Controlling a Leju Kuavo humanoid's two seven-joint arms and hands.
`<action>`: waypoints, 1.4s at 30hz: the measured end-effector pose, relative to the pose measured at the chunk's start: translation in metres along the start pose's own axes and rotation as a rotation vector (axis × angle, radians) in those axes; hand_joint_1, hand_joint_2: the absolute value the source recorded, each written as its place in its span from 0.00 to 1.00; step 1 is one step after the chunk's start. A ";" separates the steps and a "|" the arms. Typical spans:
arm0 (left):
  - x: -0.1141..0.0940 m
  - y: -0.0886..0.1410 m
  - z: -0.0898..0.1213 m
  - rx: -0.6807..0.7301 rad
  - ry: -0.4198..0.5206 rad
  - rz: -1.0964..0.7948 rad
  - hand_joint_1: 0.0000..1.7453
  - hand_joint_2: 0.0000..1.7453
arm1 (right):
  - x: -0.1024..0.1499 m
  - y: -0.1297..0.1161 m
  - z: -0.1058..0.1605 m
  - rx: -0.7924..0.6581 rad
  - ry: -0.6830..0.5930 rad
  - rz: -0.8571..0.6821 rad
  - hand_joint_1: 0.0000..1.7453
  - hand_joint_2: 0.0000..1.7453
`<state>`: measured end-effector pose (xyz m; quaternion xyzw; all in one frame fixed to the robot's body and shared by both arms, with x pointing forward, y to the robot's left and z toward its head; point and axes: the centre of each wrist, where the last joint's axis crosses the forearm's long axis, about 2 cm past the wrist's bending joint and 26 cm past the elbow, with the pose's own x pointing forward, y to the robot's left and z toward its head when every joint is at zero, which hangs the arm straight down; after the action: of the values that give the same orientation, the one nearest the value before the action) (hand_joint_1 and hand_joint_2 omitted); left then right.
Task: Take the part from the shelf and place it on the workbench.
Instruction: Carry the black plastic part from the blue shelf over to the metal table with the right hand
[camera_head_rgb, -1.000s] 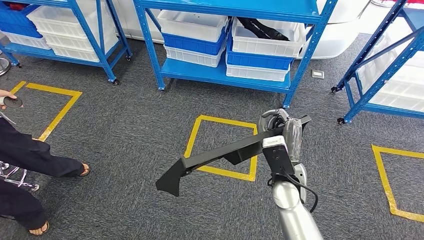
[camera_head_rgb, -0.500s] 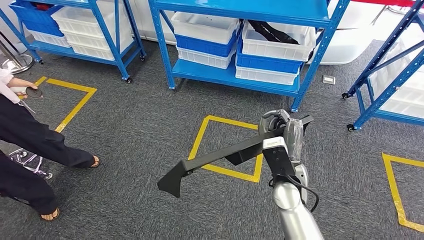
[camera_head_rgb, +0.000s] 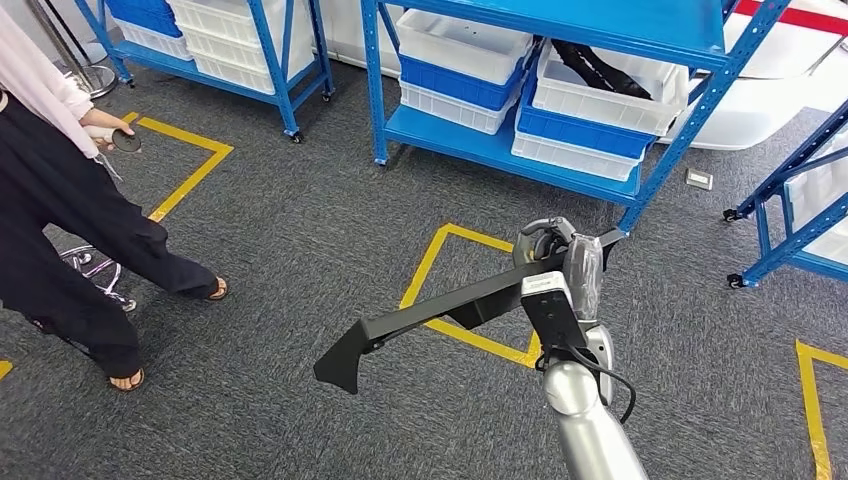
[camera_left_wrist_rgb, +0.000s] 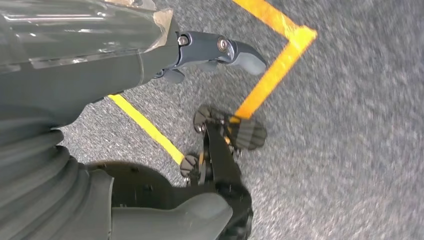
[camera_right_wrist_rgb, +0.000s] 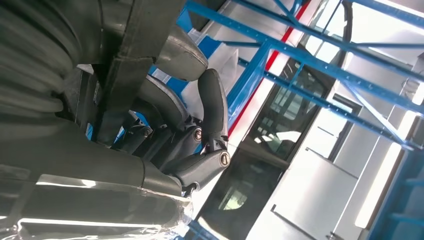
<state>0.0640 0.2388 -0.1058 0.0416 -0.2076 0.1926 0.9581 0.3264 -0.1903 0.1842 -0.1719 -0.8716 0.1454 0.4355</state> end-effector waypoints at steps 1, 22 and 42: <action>0.000 0.000 0.000 0.003 0.000 0.003 0.00 1.00 | 0.000 0.000 -0.001 0.001 -0.003 -0.003 1.00 1.00; 0.002 0.004 -0.001 0.000 0.009 0.019 0.00 1.00 | -0.002 0.000 -0.022 0.017 -0.004 0.099 1.00 1.00; 0.002 0.005 -0.001 -0.022 0.027 -0.005 0.00 1.00 | 0.000 -0.057 -0.087 -0.057 0.012 0.417 1.00 1.00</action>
<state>0.0642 0.2443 -0.1065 0.0290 -0.1965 0.1885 0.9618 0.3872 -0.2330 0.2574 -0.3616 -0.8183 0.2067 0.3961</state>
